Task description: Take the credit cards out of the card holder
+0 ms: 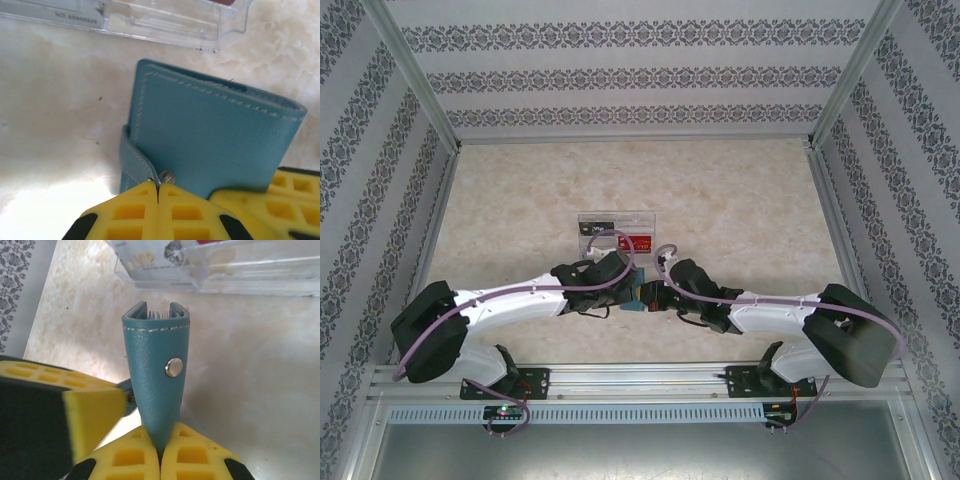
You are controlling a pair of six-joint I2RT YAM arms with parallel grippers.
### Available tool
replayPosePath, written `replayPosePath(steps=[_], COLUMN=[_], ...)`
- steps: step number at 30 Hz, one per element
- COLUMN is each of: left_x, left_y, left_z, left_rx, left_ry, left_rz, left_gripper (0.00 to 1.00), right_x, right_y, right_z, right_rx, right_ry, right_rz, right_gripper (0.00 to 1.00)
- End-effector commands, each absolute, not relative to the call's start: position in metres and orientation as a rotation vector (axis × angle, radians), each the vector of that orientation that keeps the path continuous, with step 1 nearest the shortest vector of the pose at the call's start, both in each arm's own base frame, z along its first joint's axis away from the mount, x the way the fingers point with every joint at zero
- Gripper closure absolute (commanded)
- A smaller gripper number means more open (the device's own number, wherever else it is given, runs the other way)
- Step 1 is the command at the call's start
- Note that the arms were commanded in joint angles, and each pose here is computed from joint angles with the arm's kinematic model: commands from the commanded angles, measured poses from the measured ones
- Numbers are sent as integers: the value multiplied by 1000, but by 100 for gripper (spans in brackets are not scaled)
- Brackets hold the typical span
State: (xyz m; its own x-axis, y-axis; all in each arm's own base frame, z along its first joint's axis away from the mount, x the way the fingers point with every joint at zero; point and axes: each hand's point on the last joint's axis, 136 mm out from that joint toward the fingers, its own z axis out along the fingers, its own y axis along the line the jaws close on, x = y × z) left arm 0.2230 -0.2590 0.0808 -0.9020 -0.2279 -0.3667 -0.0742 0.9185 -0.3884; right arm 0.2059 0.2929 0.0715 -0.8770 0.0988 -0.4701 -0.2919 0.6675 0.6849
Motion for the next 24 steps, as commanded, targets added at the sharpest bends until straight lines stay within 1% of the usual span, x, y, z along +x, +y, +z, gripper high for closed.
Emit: replayPosePath(steps=[1, 5, 8, 9, 12, 13, 14, 17, 19, 24], left_x=[220, 218, 215, 214, 210, 209, 208, 206, 204, 202], left_y=[-240, -221, -219, -222, -234, -238, -240, -241, -242, -249], left_z=[94, 99, 102, 103, 109, 111, 112, 109, 106, 110], left_rx=[-206, -225, -208, -186, -112, -92, -78, -61, -54, -56], left_ry=[2621, 2599, 2589, 2590, 2590, 2589, 2592, 2610, 2622, 2607], left_rz=[-468, -432, -460, -480, -566, -593, -608, -602, -605, -672], left_gripper=[100, 100, 100, 100, 100, 100, 100, 100, 100, 100], right_x=[207, 204, 201, 200, 200, 199, 198, 196, 194, 190], right_y=[282, 276, 278, 278, 277, 276, 276, 279, 283, 292], right_z=[67, 65, 65, 64, 59, 57, 56, 53, 53, 61], right_rx=[-115, -114, -130, -131, -138, -145, -153, -185, -215, -303], right_ry=[2413, 2423, 2434, 2440, 2463, 2471, 2479, 2508, 2517, 2511], right_rz=[1112, 1106, 1132, 1135, 1114, 1107, 1101, 1077, 1042, 911], right_gripper=[100, 100, 100, 95, 73, 60, 54, 41, 35, 32])
